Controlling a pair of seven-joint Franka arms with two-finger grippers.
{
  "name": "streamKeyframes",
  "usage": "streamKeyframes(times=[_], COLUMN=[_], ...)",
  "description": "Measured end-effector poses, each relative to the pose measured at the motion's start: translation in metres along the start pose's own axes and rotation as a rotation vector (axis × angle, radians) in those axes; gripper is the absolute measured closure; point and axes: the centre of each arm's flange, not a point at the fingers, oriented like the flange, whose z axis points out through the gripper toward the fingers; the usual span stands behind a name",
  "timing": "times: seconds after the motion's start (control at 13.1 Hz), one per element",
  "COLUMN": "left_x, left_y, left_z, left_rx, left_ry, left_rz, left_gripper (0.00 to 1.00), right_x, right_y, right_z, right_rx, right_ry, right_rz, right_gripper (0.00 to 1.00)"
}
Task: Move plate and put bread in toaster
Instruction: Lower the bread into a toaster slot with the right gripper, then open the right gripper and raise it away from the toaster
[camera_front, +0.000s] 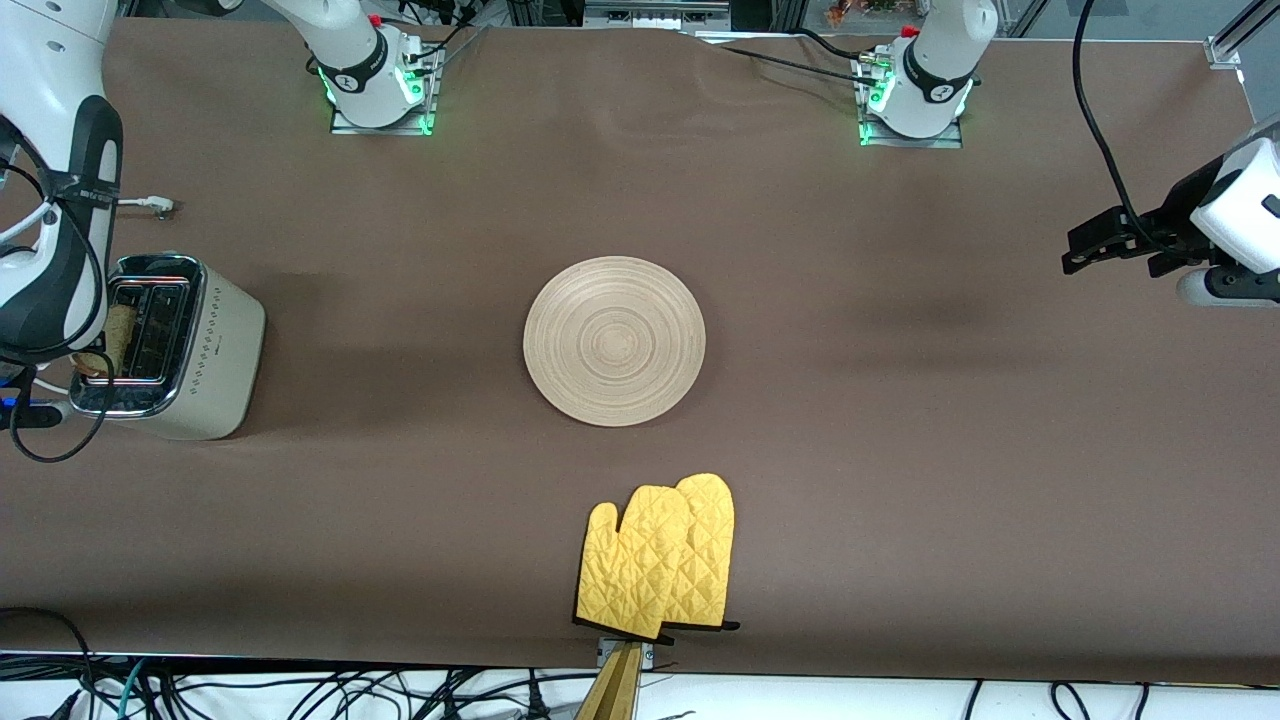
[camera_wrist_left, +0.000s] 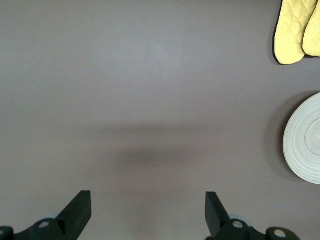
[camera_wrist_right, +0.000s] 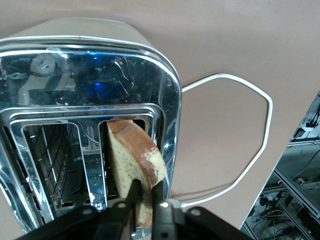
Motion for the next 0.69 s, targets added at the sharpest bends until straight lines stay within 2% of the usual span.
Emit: streamKeyframes(times=[0.08, 0.53, 0.69], left_x=[0.0, 0.0, 0.0], left_y=[0.0, 0.0, 0.0], left_z=[0.0, 0.0, 0.0], left_rx=[0.0, 0.0, 0.0], left_ry=[0.0, 0.0, 0.0], left_rz=[0.0, 0.0, 0.0], left_gripper=[0.0, 0.0, 0.0], right_x=[0.0, 0.003, -0.004], right_y=[0.0, -0.009, -0.012], right_z=[-0.001, -0.024, -0.052], right_rx=[0.0, -0.007, 0.024], right_ry=[0.002, 0.046, 0.077], right_rz=[0.0, -0.013, -0.011], right_gripper=[0.71, 0.04, 0.0])
